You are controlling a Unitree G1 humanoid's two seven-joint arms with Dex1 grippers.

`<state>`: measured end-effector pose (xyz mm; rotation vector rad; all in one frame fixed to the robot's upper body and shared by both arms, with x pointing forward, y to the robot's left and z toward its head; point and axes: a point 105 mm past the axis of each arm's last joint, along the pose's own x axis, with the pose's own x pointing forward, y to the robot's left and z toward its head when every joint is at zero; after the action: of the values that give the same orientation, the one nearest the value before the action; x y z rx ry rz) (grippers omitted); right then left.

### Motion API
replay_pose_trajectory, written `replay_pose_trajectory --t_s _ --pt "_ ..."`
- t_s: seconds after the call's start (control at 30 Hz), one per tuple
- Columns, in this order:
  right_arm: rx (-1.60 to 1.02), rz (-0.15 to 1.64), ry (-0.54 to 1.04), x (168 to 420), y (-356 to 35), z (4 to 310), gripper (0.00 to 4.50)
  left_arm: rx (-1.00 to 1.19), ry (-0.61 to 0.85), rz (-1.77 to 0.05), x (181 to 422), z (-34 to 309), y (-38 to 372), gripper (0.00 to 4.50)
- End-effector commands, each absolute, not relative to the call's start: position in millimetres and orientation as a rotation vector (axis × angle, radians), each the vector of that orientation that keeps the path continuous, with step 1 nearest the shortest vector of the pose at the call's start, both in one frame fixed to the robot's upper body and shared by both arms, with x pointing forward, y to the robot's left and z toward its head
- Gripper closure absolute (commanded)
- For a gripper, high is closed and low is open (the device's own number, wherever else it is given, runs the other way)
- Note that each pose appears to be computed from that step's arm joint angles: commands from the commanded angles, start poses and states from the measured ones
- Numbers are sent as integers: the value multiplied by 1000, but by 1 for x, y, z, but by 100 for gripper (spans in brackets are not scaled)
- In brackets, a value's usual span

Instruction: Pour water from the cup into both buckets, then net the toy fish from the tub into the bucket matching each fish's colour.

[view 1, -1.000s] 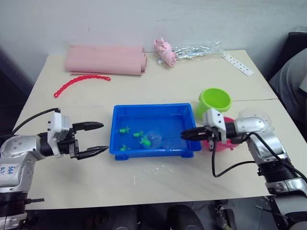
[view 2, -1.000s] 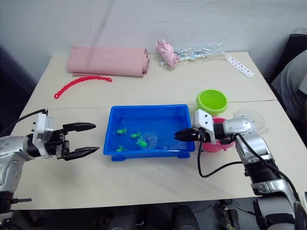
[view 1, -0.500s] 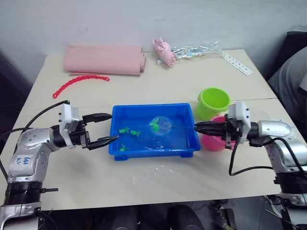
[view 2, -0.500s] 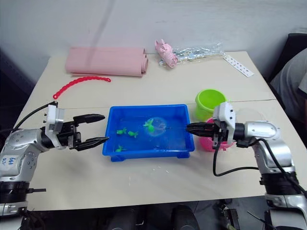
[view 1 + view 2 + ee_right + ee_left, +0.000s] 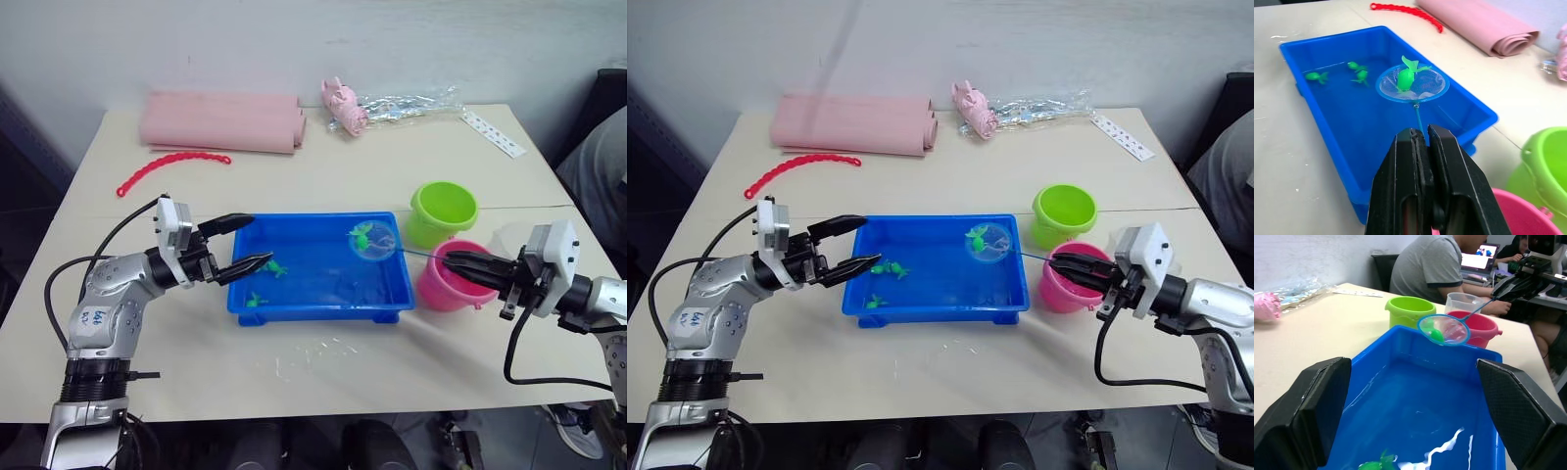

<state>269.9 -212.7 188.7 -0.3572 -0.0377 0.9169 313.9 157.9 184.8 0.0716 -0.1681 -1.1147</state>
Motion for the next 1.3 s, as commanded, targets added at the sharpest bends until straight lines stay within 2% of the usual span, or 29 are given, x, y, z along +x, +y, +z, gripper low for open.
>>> replay_pose_trajectory --t_s 0.03,0.3,0.63,0.73,1.03,1.3 --pt "-387 849 -129 265 -223 214 450 68 -182 -1151 314 191 149 3" --pt "-413 717 -127 274 -251 231 450 78 -198 -1208 311 192 139 3" --pt "-480 563 -58 301 -298 237 450 74 -220 -1211 309 193 135 3" --pt "-551 550 -29 307 -305 231 450 73 -220 -1208 308 193 135 3" --pt "-813 429 -113 325 -319 236 450 57 -192 -1186 304 185 136 3" --pt "-959 451 -63 326 -323 227 450 127 -239 -1121 312 191 136 3"
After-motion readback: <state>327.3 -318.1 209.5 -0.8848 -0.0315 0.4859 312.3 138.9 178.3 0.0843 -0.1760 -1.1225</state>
